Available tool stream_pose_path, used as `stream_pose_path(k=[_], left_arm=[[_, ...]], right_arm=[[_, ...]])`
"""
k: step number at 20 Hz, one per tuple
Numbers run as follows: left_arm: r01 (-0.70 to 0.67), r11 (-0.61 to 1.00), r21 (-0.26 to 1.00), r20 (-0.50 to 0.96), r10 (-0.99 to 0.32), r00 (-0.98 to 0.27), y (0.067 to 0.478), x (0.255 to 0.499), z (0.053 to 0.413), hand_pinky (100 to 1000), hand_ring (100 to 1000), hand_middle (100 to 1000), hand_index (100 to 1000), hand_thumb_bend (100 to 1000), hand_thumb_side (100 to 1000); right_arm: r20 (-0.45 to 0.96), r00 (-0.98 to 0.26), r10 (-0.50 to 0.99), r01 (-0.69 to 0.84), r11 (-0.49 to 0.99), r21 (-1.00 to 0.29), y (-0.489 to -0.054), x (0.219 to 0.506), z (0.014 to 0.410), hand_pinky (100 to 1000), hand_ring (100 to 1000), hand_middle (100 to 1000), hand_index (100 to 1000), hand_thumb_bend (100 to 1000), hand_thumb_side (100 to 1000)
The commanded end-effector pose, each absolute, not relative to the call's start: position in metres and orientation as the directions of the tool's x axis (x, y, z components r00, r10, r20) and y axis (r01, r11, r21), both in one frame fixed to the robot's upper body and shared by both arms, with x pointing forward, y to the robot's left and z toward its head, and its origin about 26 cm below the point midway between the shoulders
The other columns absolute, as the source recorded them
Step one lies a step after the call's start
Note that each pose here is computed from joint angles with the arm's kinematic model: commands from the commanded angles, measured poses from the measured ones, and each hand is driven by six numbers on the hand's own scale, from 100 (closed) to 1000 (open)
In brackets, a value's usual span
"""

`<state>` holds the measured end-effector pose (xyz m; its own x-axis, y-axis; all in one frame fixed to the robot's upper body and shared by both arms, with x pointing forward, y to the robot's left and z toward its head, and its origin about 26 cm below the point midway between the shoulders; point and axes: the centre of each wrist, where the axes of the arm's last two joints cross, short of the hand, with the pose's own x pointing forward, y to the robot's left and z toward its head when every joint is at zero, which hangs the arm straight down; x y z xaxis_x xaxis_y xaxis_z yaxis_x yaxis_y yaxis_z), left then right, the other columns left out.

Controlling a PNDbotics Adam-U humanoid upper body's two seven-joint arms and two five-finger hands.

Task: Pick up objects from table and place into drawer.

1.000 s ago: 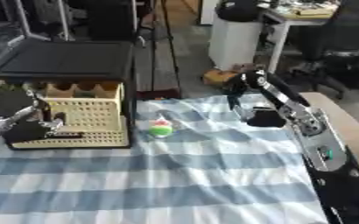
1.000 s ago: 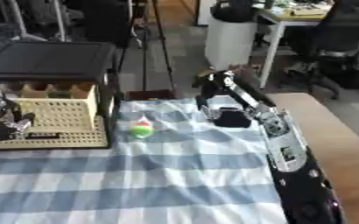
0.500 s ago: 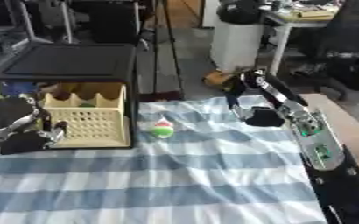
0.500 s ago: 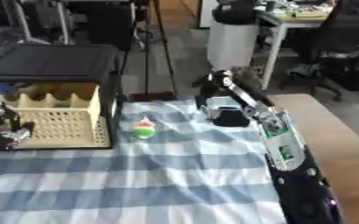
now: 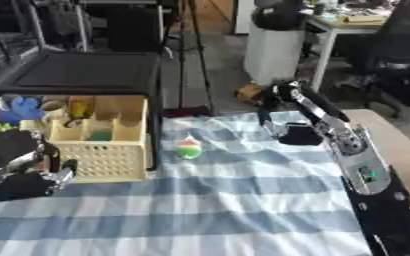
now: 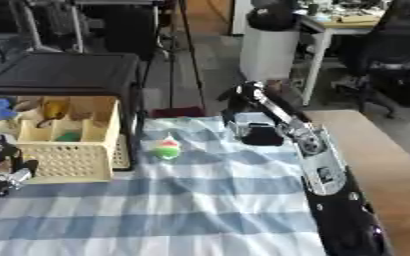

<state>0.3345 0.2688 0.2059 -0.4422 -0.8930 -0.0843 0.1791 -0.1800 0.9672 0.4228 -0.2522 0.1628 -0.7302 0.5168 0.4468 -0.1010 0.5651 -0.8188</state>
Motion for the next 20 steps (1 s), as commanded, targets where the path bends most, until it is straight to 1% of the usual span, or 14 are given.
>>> stream_pose_path(k=[1,2,3,4,6,7,9,12,14,18,20], left_arm=[[0.118,-0.153,0.981,-0.081,-0.880,-0.467,0.266,0.323,0.222,100,100,100,537,100,1000],[0.100,-0.130,0.987,-0.068,-0.881,-0.468,0.265,0.321,0.223,100,100,100,549,100,1000],[0.073,-0.100,0.992,-0.054,-0.881,-0.470,0.264,0.318,0.225,100,100,100,651,100,1000],[0.045,-0.070,0.997,-0.040,-0.880,-0.473,0.263,0.315,0.227,100,100,100,692,100,1000],[-0.012,-0.007,1.000,-0.012,-0.878,-0.479,0.262,0.310,0.230,100,100,100,745,100,1000],[-0.031,0.018,0.999,0.001,-0.877,-0.481,0.262,0.307,0.231,100,100,100,803,100,1000],[-0.038,0.042,0.998,0.019,-0.877,-0.480,0.262,0.305,0.228,100,100,100,844,100,1000],[-0.035,0.062,0.997,0.039,-0.881,-0.472,0.264,0.305,0.224,100,100,100,851,100,1000],[-0.062,0.103,0.993,0.062,-0.882,-0.467,0.264,0.304,0.226,100,100,100,843,100,1000],[-0.131,0.248,0.960,0.156,-0.859,-0.488,0.265,0.301,0.232,100,100,100,810,131,1000],[-0.142,0.329,0.933,0.214,-0.830,-0.515,0.266,0.301,0.232,100,100,100,802,140,1000]], right_arm=[[0.419,-0.735,0.533,-0.069,0.555,-0.829,-0.259,0.423,0.174,588,562,501,750,100,267],[0.419,-0.735,0.533,-0.070,0.555,-0.829,-0.259,0.423,0.174,588,562,501,750,100,267],[0.419,-0.735,0.533,-0.071,0.554,-0.830,-0.259,0.423,0.174,588,563,501,750,100,266],[0.419,-0.735,0.533,-0.071,0.553,-0.830,-0.259,0.423,0.174,588,563,501,750,100,266],[0.418,-0.735,0.534,-0.071,0.553,-0.830,-0.259,0.423,0.174,588,563,502,750,100,266],[0.418,-0.735,0.534,-0.072,0.552,-0.831,-0.260,0.423,0.174,588,563,501,750,100,264],[0.419,-0.734,0.534,-0.073,0.552,-0.831,-0.260,0.424,0.174,588,563,501,750,100,265],[0.419,-0.735,0.534,-0.073,0.552,-0.831,-0.260,0.424,0.174,588,563,502,751,100,264],[0.418,-0.734,0.535,-0.071,0.551,-0.831,-0.260,0.425,0.175,588,563,501,750,100,262],[0.415,-0.735,0.536,-0.075,0.544,-0.836,-0.259,0.433,0.177,591,563,505,753,100,258],[0.416,-0.740,0.528,-0.086,0.540,-0.837,-0.258,0.440,0.177,594,565,507,760,100,255]])
